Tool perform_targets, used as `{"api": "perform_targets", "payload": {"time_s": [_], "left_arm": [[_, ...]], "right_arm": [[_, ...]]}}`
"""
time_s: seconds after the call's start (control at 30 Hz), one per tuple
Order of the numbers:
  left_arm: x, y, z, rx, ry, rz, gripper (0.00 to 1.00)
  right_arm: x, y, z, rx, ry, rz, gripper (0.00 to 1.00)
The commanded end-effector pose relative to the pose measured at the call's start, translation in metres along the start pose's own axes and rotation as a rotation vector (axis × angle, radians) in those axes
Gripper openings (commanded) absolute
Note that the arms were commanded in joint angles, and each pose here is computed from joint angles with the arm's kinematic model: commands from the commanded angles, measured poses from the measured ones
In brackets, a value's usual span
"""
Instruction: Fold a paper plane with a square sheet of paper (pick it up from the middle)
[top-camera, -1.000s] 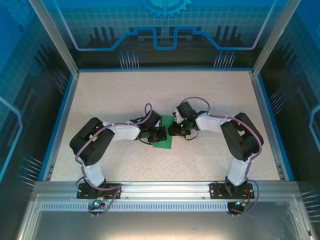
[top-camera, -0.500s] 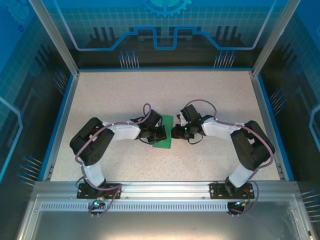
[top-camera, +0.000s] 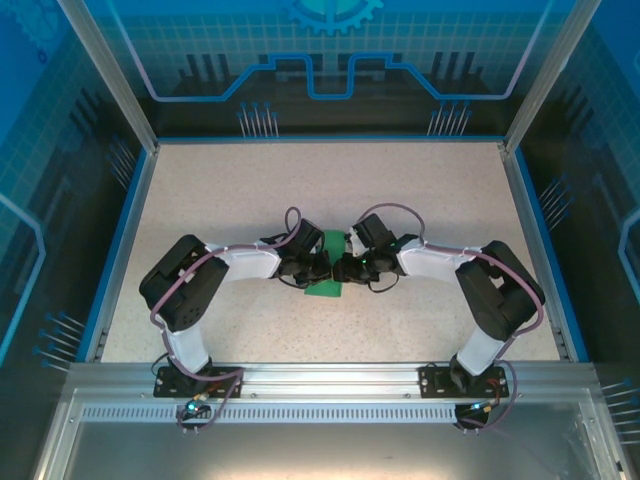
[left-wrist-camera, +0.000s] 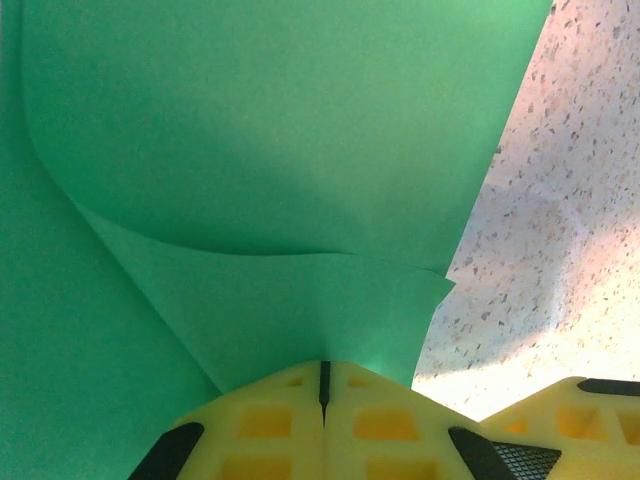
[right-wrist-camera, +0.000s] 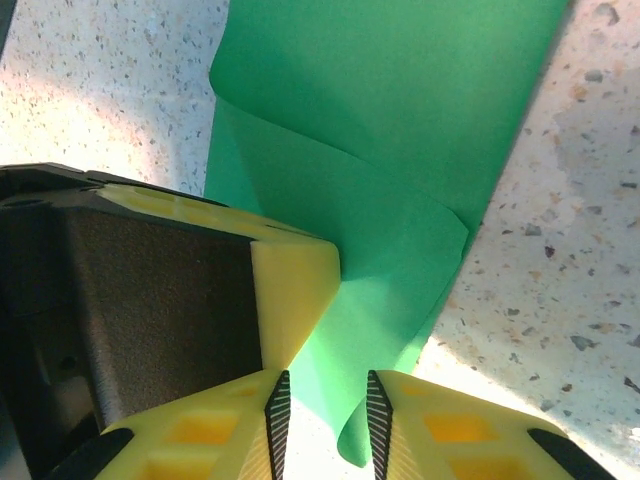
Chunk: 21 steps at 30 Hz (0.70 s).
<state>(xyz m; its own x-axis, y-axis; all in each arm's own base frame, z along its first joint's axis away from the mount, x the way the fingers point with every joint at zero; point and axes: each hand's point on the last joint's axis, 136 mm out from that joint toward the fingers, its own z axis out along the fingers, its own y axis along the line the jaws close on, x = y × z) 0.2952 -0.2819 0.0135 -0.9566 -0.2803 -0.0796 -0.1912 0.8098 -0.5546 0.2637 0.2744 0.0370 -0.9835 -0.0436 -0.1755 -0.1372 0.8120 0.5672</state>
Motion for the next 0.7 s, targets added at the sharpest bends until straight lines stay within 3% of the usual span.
{"api": "perform_targets", "payload": {"time_s": [0.0, 0.13, 0.67], "left_arm": [[0.0022, 0.0259, 0.0074, -0.101, 0.01, -0.057, 0.01], [0.0031, 0.0282, 0.0081, -0.105, 0.011, -0.062, 0.01], [0.0038, 0.029, 0.0085, -0.106, 0.012, -0.058, 0.0]], "right_arm": [[0.0292, -0.0132, 0.0131, 0.026, 0.086, 0.044, 0.27], [0.0323, -0.016, 0.0138, 0.023, 0.076, 0.062, 0.23], [0.0263, -0.0099, 0.0106, -0.014, 0.018, 0.078, 0.25]]}}
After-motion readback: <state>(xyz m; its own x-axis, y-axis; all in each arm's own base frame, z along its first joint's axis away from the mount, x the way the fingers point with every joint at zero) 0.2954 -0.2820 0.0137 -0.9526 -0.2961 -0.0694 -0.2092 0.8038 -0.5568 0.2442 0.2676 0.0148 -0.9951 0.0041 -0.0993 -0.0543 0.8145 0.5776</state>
